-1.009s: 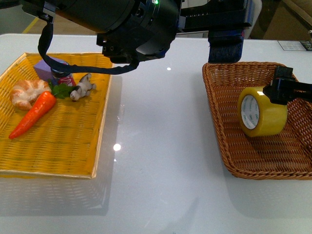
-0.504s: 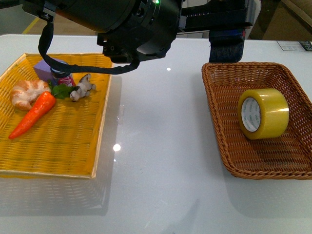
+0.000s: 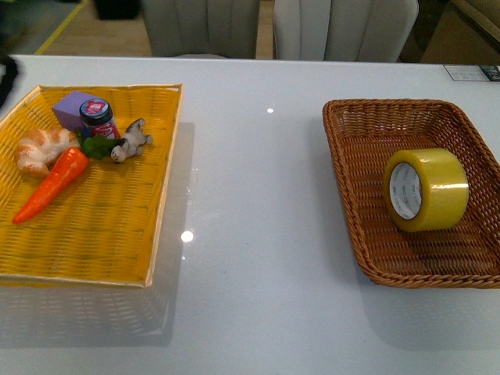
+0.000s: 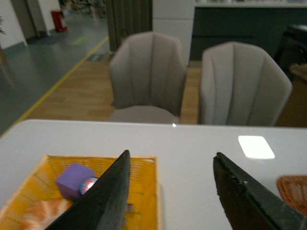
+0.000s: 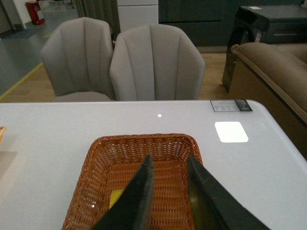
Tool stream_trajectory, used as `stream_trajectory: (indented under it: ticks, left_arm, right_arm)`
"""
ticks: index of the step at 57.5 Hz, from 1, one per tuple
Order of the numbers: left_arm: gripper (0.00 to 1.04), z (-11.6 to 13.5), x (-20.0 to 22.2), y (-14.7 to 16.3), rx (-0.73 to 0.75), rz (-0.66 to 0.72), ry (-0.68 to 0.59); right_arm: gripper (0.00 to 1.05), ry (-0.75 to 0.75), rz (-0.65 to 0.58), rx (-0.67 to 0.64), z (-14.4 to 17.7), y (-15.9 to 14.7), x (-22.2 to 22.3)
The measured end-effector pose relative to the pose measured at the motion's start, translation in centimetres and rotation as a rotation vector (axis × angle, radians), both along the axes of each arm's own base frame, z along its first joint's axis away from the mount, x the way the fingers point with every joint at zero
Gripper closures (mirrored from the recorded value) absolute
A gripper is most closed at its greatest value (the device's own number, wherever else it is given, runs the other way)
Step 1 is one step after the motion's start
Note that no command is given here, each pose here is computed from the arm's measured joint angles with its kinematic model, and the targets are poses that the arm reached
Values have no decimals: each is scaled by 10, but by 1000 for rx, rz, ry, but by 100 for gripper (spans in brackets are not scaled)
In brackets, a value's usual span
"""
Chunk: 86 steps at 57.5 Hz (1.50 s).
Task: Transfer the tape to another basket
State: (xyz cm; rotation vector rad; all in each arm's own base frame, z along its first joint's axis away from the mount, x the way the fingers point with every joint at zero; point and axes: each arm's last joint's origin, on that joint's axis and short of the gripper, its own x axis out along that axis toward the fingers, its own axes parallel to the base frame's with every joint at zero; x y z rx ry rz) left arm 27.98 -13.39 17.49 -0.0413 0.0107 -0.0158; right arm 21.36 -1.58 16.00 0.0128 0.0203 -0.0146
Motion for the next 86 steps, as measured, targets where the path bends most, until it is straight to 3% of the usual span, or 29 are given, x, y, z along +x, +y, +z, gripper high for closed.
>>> stream_trajectory:
  ticks: [6,16,38,63,86]
  left_arm:
    - [73,-3,-24,33,3,11,-40]
    - [103,-15,-56,67,31,5,8]
    - [103,-13,-105,109,33,9,3]
    - [103,-11,-136,132,33,10,1]
    - [103,-5,-153,133,33,12,-21]
  right_arm:
    - [103,-5,4,-9,1,7,-13]
    - [103,-3,16,-8,1,15,-32]
    - [103,-5,11,-9,3,15,-64]
    - [103,-36,10,-9,12,15,-84]
    - [103,-44,11,-9,14,15,-97]
